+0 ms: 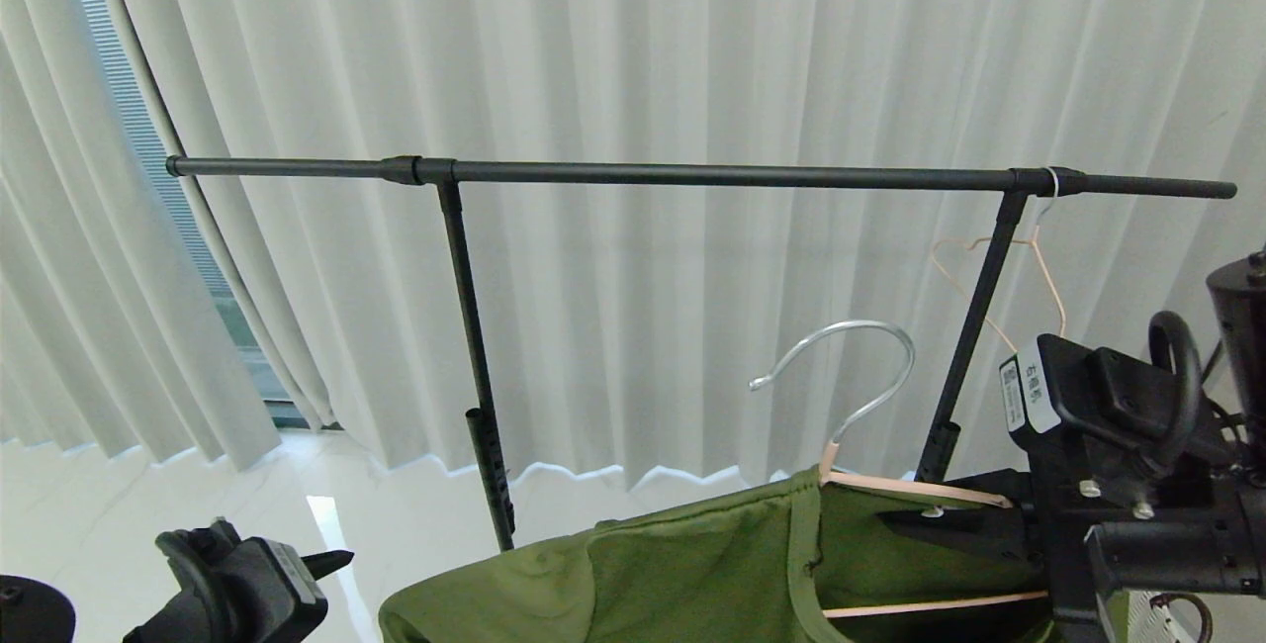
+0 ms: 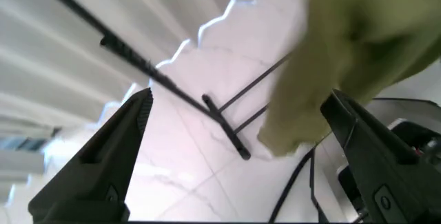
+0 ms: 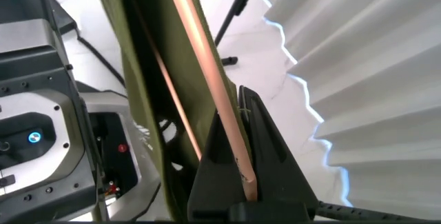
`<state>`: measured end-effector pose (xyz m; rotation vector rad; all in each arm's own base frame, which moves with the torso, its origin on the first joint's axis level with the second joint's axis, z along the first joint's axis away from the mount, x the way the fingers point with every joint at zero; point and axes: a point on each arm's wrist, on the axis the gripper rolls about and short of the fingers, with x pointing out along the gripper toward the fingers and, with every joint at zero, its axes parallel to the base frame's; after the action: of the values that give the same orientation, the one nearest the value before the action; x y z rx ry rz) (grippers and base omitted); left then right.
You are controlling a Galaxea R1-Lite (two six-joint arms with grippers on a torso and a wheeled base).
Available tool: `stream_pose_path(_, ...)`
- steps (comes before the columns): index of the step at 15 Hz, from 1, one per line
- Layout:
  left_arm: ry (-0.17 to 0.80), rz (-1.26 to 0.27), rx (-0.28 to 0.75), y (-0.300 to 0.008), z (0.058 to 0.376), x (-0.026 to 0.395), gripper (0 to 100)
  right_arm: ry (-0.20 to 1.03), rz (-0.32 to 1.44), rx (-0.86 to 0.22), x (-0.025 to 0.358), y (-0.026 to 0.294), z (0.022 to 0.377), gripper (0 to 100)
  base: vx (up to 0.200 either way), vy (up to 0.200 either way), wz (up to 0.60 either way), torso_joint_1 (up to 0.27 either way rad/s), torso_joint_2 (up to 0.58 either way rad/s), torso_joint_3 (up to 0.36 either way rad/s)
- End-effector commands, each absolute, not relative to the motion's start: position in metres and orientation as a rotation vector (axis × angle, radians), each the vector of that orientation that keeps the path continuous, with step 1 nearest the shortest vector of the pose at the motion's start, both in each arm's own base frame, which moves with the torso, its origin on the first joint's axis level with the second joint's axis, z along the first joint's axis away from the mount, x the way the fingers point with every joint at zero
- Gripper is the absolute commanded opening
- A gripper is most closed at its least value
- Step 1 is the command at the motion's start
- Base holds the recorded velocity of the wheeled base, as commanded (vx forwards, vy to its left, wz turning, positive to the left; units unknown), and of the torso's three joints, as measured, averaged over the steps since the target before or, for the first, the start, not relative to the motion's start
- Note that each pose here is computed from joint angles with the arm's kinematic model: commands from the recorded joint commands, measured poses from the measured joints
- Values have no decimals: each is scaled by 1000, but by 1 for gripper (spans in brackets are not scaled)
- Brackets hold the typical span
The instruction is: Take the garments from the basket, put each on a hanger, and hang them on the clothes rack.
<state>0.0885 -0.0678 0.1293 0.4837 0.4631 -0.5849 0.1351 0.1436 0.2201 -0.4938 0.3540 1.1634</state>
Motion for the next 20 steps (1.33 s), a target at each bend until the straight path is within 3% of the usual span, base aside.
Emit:
stream_pose_path(1, 482, -569, 465, -71, 130, 97, 100, 343, 1178, -496, 132, 145, 221, 0, 0, 0, 0, 0, 0, 0)
stream_pose_path(3, 465, -608, 442, -72, 131, 97, 100, 345, 1180, -497, 131, 145, 221, 0, 0, 0, 0, 0, 0, 0)
stream_pose_path(4, 467, -607, 444, -72, 130, 97, 0, 351, 1176, -499, 131, 144, 220, 0, 0, 0, 0, 0, 0, 0)
stream_pose_path(15, 433, -325, 357, -38, 137, 101, 0, 482, 955, -494, 149, 112, 213, 0, 0, 0, 0, 0, 0, 0)
stream_pose_path(20, 413, -406, 436, -44, 136, 99, 0, 455, 937, -454, 153, 113, 217, 0, 0, 0, 0, 0, 0, 0)
